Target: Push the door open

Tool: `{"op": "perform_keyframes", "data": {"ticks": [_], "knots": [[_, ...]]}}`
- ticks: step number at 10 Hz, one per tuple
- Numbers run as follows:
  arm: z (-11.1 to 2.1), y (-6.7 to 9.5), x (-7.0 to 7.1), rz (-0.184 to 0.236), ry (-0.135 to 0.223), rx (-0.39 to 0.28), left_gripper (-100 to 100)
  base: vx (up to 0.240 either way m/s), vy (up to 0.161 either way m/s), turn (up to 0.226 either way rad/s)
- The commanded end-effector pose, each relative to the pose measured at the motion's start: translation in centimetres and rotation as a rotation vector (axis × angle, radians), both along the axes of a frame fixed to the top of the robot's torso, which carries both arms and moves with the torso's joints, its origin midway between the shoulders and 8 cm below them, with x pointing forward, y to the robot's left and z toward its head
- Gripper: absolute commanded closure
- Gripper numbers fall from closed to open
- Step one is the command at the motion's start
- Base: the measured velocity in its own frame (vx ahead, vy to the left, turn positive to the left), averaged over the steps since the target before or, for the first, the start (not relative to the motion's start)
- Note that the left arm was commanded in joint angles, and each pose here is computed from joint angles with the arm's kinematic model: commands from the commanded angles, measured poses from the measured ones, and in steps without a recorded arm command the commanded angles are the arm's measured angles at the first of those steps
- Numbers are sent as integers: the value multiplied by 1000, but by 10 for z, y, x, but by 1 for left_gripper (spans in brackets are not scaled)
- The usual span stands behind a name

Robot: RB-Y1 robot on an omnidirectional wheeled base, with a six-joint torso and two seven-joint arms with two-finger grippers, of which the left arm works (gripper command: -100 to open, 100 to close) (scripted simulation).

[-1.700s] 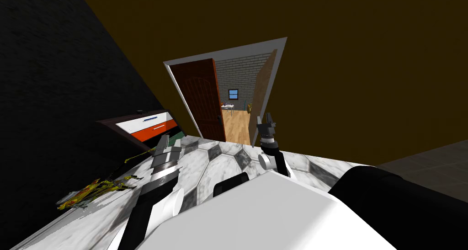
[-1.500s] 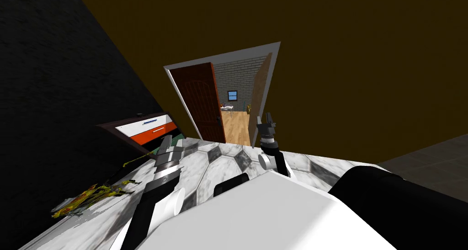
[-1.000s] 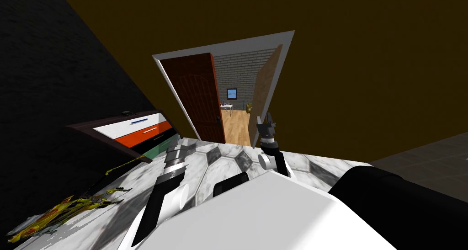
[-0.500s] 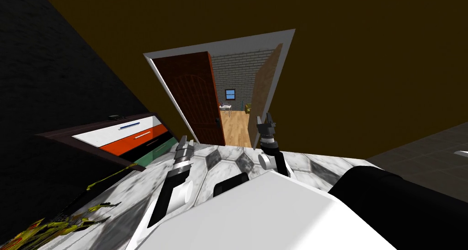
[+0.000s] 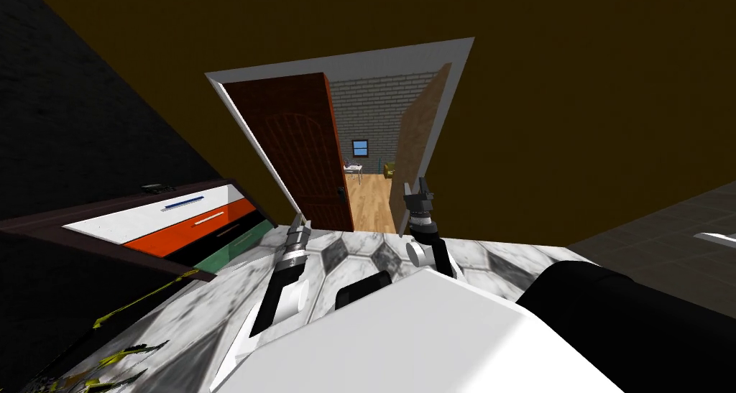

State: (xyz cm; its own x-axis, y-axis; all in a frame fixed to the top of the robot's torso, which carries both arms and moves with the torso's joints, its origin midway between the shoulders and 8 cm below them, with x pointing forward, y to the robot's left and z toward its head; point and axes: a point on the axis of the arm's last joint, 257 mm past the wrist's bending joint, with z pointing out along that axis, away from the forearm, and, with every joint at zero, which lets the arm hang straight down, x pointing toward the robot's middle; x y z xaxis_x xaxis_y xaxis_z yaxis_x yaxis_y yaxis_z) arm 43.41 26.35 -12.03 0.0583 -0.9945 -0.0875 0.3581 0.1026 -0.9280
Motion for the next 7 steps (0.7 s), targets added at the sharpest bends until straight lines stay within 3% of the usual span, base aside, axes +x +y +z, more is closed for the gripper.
{"op": "perform_keyframes", "data": {"ticks": [1,7], "knots": [[-16,-8,8,-21,33,-9,-100,123,57,-97],[-54,-26,28,-66,111,-29,-100,104,54,-67]]}}
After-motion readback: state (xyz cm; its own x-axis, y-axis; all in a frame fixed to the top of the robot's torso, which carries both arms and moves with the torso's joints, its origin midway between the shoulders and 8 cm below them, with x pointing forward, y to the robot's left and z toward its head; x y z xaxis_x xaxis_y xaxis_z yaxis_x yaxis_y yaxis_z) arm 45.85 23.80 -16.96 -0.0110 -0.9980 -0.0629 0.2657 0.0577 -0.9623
